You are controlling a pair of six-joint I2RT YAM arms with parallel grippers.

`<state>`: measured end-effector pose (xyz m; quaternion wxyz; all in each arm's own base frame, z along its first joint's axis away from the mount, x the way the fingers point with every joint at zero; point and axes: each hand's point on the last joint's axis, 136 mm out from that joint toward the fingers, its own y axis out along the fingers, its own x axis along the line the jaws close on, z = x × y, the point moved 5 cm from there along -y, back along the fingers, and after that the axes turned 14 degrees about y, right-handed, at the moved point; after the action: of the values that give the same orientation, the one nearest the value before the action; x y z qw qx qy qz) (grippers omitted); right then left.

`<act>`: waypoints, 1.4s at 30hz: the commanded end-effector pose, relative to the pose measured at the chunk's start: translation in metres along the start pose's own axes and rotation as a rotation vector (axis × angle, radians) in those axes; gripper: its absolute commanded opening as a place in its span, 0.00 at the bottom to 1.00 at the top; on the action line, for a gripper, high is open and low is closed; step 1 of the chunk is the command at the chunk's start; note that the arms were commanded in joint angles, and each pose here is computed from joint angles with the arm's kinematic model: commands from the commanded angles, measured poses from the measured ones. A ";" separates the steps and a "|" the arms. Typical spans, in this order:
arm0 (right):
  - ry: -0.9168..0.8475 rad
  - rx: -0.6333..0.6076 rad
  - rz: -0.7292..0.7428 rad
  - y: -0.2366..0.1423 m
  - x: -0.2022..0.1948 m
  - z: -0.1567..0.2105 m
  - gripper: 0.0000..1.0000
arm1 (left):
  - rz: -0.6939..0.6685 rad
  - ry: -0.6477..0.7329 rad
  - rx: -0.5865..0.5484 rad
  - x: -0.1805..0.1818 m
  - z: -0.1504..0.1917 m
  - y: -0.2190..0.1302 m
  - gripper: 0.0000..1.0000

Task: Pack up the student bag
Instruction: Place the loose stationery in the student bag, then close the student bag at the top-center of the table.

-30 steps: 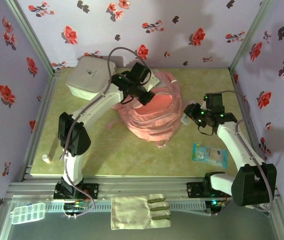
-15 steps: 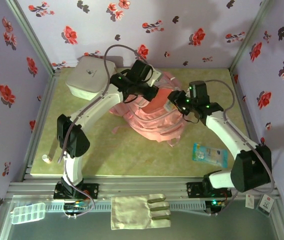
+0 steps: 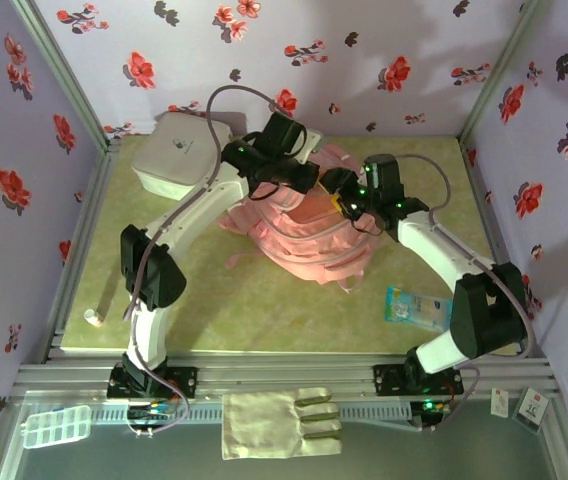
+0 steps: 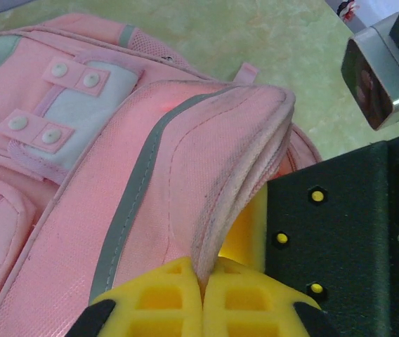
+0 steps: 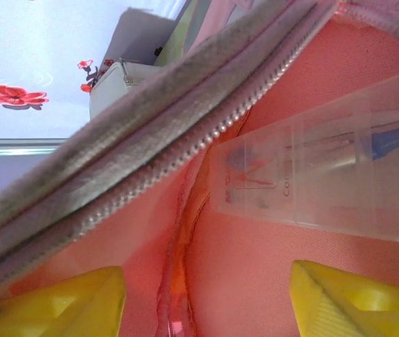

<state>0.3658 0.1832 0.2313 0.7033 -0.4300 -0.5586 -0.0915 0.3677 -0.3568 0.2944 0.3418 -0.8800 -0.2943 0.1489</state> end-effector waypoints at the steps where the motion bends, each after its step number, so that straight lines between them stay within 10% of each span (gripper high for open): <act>1: -0.047 -0.019 -0.003 -0.009 0.007 0.000 0.60 | 0.025 0.009 -0.212 -0.003 -0.049 -0.030 0.00; 12: -0.163 -0.226 0.182 -0.062 -0.023 -0.021 0.50 | 0.132 0.035 -0.148 -0.015 -0.028 -0.020 0.00; 30: -0.148 -0.096 0.168 0.020 -0.026 -0.052 0.17 | 0.188 0.032 -0.146 -0.022 -0.026 -0.019 0.00; 37: -0.148 -0.074 0.071 0.017 -0.019 -0.052 0.24 | 0.202 0.013 -0.129 -0.020 -0.024 -0.008 0.00; 42: -0.130 -0.175 0.130 -0.027 -0.038 -0.054 0.40 | 0.192 -0.016 -0.105 -0.013 -0.018 -0.011 0.34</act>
<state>0.3910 0.1329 0.1970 0.6459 -0.5097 -0.5662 -0.0496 0.3622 -0.3640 0.2801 0.3306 -0.8937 -0.2348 0.1920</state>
